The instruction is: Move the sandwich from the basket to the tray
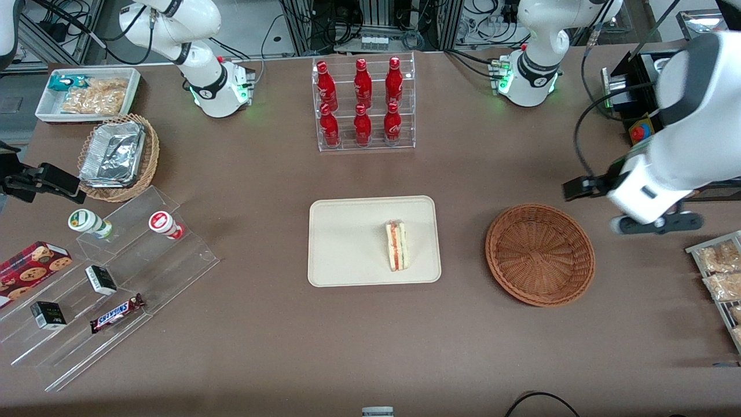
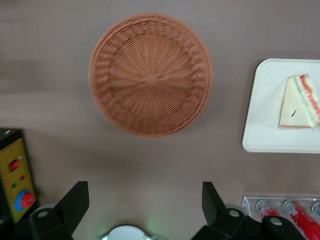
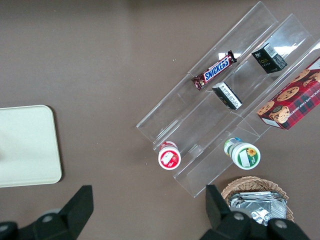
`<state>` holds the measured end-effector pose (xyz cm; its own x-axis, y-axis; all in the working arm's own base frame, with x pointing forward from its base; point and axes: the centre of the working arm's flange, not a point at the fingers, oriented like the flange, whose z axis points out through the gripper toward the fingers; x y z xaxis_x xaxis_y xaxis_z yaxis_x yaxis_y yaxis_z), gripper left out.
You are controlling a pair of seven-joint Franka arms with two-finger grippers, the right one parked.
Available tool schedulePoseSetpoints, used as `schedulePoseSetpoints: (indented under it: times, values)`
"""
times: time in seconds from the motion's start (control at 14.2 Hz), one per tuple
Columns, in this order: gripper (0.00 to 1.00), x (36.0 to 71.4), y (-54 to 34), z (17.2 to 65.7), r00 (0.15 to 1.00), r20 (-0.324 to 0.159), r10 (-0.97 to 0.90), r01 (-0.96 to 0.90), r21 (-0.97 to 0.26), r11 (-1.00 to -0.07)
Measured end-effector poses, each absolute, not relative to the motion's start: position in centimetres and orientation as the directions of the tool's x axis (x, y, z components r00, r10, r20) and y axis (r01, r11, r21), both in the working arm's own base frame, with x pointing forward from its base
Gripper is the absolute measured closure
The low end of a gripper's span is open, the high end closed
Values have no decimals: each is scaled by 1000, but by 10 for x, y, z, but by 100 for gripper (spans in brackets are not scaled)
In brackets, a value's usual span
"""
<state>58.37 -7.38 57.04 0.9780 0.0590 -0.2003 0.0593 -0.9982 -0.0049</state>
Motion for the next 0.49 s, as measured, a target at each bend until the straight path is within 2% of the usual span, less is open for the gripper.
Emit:
schedulePoseSetpoints:
  times: [0.21,0.49]
  values:
    - [0,568,-64,588,974,-215,75,68,-40,-997]
    - [0,560,-62,600,977,-198,79,66,-72,-995]
